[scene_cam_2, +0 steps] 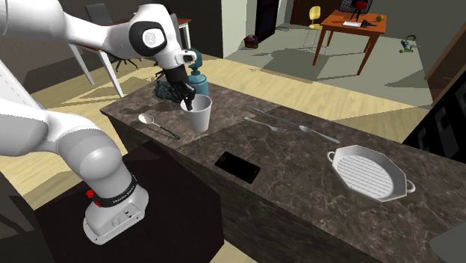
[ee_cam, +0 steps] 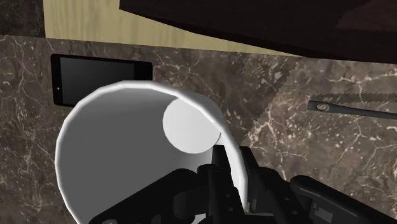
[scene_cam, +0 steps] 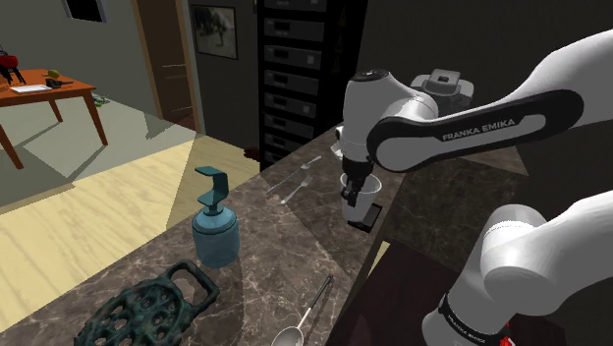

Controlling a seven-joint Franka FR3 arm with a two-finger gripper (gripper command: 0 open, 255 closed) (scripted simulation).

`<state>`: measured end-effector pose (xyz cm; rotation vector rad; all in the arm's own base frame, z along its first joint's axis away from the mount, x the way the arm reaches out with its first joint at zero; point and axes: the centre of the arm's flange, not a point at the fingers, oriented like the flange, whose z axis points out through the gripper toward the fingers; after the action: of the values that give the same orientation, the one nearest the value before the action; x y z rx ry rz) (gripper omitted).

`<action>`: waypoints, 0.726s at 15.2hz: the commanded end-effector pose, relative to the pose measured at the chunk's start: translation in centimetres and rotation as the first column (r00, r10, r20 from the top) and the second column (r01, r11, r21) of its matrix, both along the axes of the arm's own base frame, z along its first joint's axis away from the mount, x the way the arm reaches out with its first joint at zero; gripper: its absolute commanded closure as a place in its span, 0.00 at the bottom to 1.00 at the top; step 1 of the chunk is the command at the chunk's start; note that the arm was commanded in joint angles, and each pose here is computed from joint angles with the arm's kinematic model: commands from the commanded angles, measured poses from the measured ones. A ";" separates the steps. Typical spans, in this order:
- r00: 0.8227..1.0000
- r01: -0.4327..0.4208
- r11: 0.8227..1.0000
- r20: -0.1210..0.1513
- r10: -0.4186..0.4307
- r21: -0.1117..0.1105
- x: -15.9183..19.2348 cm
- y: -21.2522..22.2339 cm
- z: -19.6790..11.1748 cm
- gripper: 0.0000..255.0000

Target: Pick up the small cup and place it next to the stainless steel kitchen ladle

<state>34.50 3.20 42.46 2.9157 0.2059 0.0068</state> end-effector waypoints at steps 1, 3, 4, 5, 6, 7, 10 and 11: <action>1.000 0.000 1.000 0.001 0.000 0.000 0.0 0.0 -1.1 1.00; 1.000 0.000 1.000 0.001 0.000 0.000 0.0 0.0 -2.2 1.00; 1.000 0.000 1.000 0.001 0.000 0.000 0.0 0.0 -2.7 1.00; 1.000 0.000 1.000 0.001 0.000 0.000 0.0 0.0 -3.2 1.00; 1.000 0.000 1.000 0.001 0.000 0.000 0.0 0.0 -3.8 1.00; 1.000 0.000 1.000 0.001 0.000 0.000 0.0 0.0 -4.3 1.00; 1.000 0.000 1.000 0.001 0.000 0.000 0.0 0.0 -5.9 1.00; 1.000 0.000 1.000 0.001 0.000 0.000 0.0 0.0 -6.4 1.00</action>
<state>34.40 3.07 36.71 2.9155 0.2058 0.0070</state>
